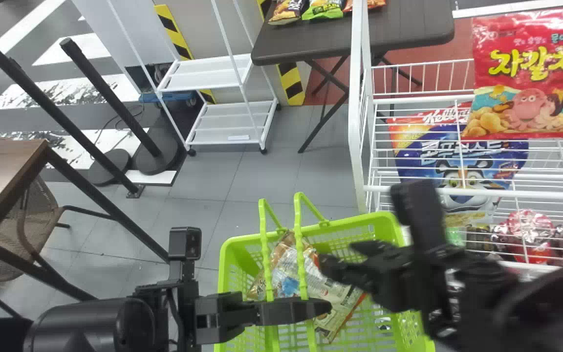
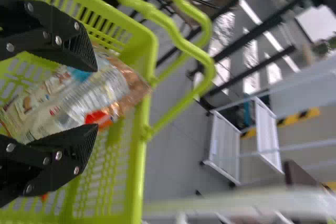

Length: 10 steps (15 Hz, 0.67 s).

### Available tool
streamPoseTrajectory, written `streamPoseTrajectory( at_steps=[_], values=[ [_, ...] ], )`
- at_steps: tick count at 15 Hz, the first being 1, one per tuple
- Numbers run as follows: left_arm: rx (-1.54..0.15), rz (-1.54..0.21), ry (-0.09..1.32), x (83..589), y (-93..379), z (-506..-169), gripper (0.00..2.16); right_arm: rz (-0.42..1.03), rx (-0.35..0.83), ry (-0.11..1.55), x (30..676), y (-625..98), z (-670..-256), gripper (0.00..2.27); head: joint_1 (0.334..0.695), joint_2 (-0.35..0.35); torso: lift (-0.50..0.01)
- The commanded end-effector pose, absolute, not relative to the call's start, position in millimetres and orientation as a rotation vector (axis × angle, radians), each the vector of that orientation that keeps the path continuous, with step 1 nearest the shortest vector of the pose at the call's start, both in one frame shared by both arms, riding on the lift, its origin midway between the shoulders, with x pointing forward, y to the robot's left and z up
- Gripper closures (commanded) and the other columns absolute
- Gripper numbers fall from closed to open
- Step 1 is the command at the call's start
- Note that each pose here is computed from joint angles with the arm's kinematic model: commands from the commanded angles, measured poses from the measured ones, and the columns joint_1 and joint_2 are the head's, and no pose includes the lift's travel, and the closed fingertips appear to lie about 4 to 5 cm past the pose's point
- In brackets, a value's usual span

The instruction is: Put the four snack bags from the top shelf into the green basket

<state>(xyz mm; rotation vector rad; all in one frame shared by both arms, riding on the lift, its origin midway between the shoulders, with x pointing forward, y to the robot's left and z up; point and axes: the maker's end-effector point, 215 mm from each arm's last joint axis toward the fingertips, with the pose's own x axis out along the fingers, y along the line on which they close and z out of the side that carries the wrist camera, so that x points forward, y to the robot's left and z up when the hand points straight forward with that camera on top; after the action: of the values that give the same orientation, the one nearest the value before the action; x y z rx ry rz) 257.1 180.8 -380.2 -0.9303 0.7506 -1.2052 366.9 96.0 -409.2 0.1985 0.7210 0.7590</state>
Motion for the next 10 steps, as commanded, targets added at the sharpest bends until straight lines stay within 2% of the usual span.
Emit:
streamPoseTrajectory(
  at_steps=[1,3,4,6,7,10],
  values=[
    [-0.936,-1.213,0.747,256,181,-378,2.15,0.568,0.231,0.618,408,4,-376,0.03,0.695,0.35,0.0],
    [-0.939,-1.215,0.745,256,179,-378,2.15,0.401,0.2,0.525,459,-73,-362,0.03,0.695,0.35,0.0],
    [-0.937,-1.215,0.743,256,179,-378,2.15,0.344,0.179,0.511,481,-98,-365,0.03,0.695,0.298,0.0],
    [-0.939,-1.216,0.743,256,178,-378,2.15,0.229,0.151,0.368,548,-153,-352,0.04,0.695,0.183,0.0],
    [-0.937,-1.213,0.743,256,179,-379,2.15,0.21,0.136,0.333,571,-165,-352,0.04,0.695,0.102,0.0],
    [-0.941,-1.211,0.746,253,179,-382,2.15,0.178,0.103,0.266,635,-184,-357,0.04,0.695,0.019,0.0]
  ],
)
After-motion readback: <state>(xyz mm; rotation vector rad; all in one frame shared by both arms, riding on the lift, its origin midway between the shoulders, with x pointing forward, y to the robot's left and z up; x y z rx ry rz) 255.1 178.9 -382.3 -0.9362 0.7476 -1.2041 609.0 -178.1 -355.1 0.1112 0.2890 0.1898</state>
